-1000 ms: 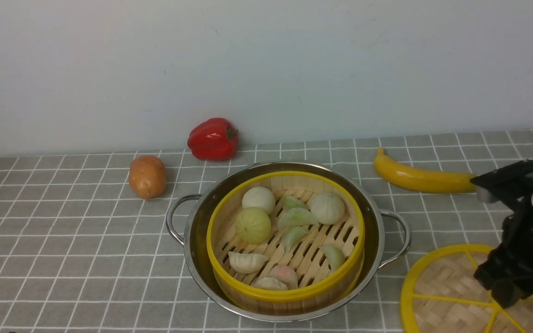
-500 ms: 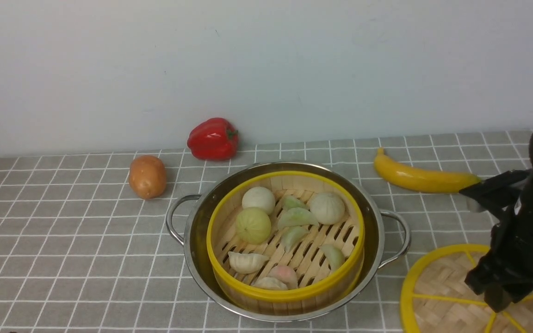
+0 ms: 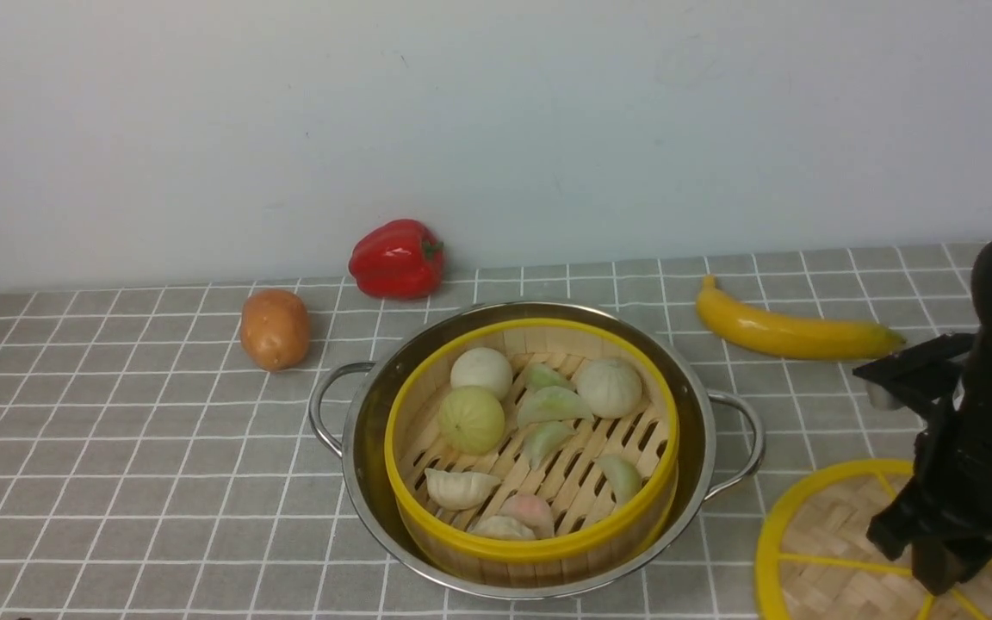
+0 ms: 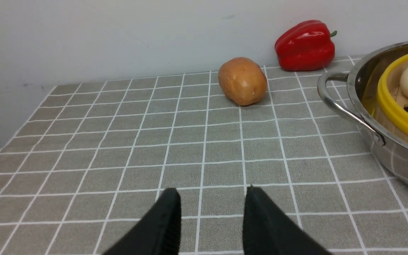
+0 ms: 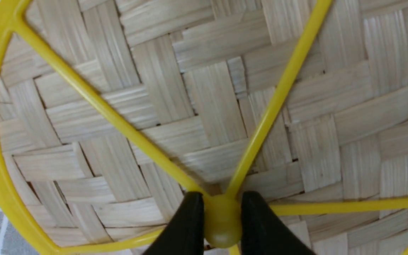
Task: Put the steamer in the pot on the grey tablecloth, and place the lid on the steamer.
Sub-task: 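Move the gripper down to the bamboo steamer lid and grasp its center knob, then place the bamboo steamer lid onto the steamer basket in the pot with the right gripper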
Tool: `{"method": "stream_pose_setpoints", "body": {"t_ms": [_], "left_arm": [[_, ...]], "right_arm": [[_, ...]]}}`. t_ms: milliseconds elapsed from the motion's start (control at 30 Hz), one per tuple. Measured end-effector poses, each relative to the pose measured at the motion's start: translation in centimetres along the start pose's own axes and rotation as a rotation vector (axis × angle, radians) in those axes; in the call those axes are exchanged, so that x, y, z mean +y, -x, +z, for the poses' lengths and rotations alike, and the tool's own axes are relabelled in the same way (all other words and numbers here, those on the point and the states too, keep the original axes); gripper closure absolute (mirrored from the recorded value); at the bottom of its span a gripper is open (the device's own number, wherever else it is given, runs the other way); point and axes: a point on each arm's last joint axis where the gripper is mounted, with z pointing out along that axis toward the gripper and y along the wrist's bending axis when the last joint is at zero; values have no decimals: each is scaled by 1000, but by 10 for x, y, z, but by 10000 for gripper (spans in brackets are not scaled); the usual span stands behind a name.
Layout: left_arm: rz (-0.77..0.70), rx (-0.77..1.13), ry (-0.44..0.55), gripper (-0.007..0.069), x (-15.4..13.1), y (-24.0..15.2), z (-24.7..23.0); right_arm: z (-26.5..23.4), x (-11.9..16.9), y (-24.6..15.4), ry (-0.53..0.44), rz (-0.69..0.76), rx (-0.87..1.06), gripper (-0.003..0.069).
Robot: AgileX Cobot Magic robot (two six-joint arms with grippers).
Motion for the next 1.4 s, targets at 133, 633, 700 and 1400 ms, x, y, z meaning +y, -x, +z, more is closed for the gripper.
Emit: {"method": "stream_pose_setpoints", "body": {"t_ms": [133,633,700,1400], "left_arm": [[0,0,0,383,0,0,0],[0,0,0,382,0,0,0],[0,0,0,382,0,0,0],[0,0,0,382,0,0,0]], "right_arm": [[-14,-1,-2,-10,-5,-14,513],[-98,-8,16,-106,-11,-277,513],[-98,-8,16,-106,-10,-276,513],[-121,-20,22,-129,-14,-349,513]]}}
